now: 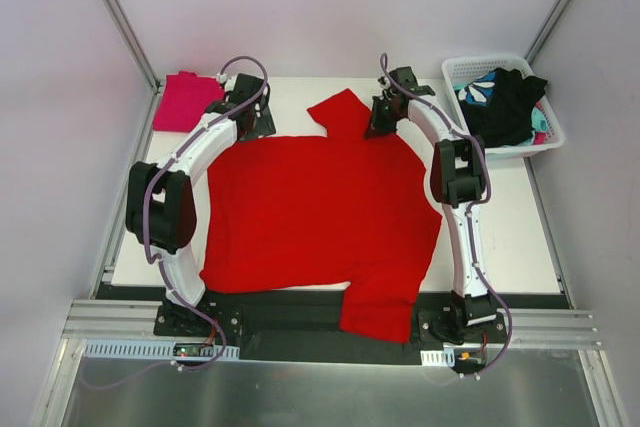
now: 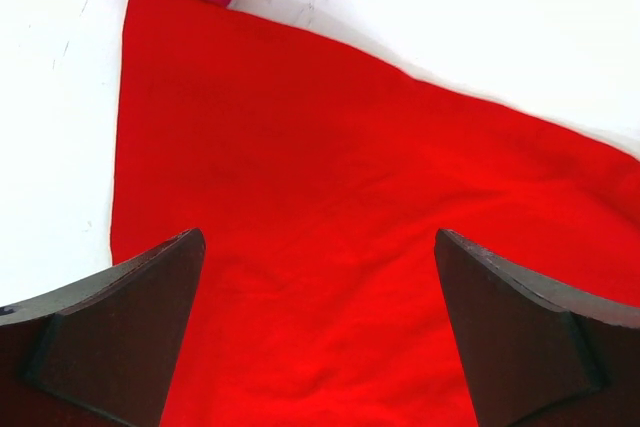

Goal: Fold and stack the t-shirts

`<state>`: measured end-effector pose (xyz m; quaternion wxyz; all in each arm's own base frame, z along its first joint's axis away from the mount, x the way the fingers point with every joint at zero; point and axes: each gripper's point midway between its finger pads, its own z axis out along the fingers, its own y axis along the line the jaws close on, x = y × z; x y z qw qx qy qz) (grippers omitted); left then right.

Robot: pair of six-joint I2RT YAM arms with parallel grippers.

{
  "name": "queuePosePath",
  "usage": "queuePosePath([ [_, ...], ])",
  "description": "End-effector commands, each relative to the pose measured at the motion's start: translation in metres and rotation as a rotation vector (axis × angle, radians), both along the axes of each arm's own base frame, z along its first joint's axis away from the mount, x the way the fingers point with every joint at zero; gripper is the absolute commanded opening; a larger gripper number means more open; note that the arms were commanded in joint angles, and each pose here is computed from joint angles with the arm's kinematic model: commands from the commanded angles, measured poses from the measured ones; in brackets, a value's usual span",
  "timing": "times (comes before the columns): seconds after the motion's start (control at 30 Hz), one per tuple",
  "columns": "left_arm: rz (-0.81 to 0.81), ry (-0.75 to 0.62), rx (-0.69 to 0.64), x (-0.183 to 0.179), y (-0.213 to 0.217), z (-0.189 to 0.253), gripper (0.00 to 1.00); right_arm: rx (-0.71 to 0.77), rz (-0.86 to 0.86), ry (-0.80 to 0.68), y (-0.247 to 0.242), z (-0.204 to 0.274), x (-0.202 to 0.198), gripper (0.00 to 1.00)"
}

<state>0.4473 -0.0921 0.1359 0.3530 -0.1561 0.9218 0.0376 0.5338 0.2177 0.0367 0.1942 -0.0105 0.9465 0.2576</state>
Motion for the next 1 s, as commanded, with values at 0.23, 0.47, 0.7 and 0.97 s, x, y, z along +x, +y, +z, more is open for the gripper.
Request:
queuePosePath([
  [0.23, 0.016, -0.004, 0.021, -0.006, 0.007, 0.004, 0.99, -0.286, -0.037, -0.03, -0.05, -0.004, 0.0, 0.03],
  [0.47, 0.013, 0.009, 0.026, -0.009, 0.008, 0.001, 0.99, -0.288, -0.106, 0.011, -0.082, -0.013, 0.003, 0.02],
  [0.7, 0.014, 0.018, 0.033, -0.011, 0.009, -0.003, 0.99, -0.267, -0.197, 0.044, -0.117, -0.009, 0.011, 0.03],
  [0.97, 0.011, 0.016, 0.041, -0.009, 0.01, -0.003, 0.99, -0.172, -0.272, 0.089, -0.132, -0.011, 0.019, 0.04],
])
